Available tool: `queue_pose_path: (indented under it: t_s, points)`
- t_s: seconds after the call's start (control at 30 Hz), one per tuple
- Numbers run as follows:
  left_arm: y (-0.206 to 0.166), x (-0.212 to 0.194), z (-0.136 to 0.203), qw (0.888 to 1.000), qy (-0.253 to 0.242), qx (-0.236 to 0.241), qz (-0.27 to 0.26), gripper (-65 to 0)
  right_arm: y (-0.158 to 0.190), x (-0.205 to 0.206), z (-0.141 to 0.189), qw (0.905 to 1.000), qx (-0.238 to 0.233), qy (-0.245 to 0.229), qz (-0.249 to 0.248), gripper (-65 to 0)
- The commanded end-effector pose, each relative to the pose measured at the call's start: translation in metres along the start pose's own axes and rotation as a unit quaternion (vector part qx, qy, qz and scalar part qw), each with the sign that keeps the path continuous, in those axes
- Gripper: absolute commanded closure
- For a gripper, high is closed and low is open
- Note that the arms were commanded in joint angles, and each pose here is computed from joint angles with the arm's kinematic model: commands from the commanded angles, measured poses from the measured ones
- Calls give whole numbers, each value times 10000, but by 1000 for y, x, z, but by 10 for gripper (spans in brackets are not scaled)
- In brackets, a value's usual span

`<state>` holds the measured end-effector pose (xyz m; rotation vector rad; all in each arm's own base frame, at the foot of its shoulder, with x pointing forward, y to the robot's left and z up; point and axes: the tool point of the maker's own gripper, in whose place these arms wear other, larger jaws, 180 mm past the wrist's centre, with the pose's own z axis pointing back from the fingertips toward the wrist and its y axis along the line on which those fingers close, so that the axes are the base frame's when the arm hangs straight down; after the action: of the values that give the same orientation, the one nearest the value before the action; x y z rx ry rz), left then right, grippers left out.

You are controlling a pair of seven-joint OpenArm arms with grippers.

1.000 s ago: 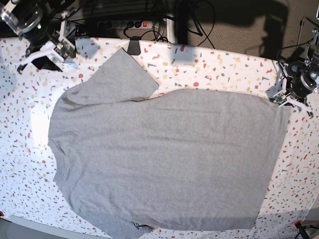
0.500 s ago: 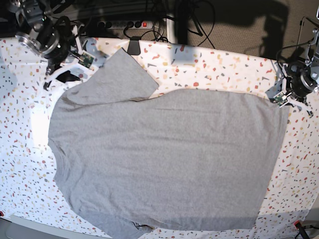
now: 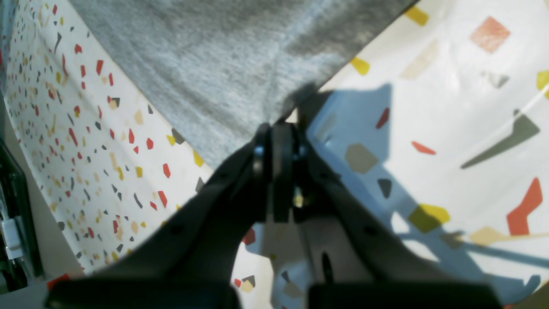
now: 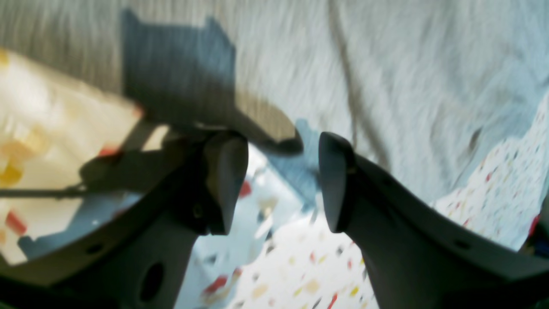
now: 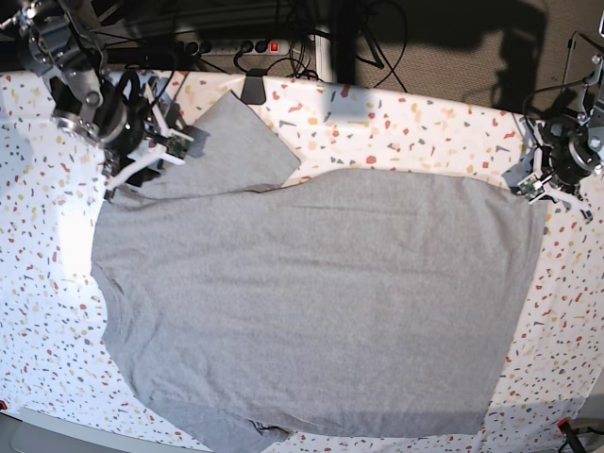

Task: Fold the T-shirt properly
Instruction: 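Grasp the shirt's shoulder corner with the right gripper, then lift and pull the shirt toward the robot with both grippers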

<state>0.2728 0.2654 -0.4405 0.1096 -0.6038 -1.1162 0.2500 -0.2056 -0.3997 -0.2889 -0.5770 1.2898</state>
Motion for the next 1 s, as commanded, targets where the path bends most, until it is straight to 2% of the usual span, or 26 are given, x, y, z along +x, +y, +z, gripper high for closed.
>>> queue_pose_path:
  t_s: [0.0, 0.2, 0.3, 0.4, 0.47, 0.63, 0.67, 0.77, 0.87, 0.97]
  points:
    - [-2, -6, 3, 9998, 146, -113, -55, 0, -12, 2, 1, 9999, -127, -32, 105, -312]
    - [-2, -16, 3, 9990, 428, -113, -57, 0, -7, 12, -14, 9993, 77, -51, 357, -312]
    - [-2, -16, 3, 9990, 428, -111, -56, 0, 3, 7, -21, 9974, 398, 108, 583, -312]
    - [-2, -16, 3, 9990, 424, -113, -57, 0, 5, -3, -27, 9961, 495, 344, 647, -307]
    - [-2, -16, 3, 9990, 424, -111, -56, 0, 5, -7, -27, 9955, 502, 462, 659, -246]
    - [-2, -16, 3, 9991, 412, -113, -54, 0, 6, -8, -27, 9955, 515, 485, 630, -20]
    - [-3, -15, 3, 9992, 388, -123, -53, 0, 5, -8, -27, 9955, 514, 487, 633, 0]
    - [-5, -9, 3, 9996, 200, -153, 109, 0, 5, -9, -27, 9953, 497, 526, 638, 0]
    - [-4, -1, 4, 9991, -23, -179, 396, 0, -14, -3, -25, 9982, 11, 469, 372, 0]
    - [1, 0, 7, 9981, -70, -144, 603, 0, -21, 8, -18, 9998, 13, 211, -50, 0]
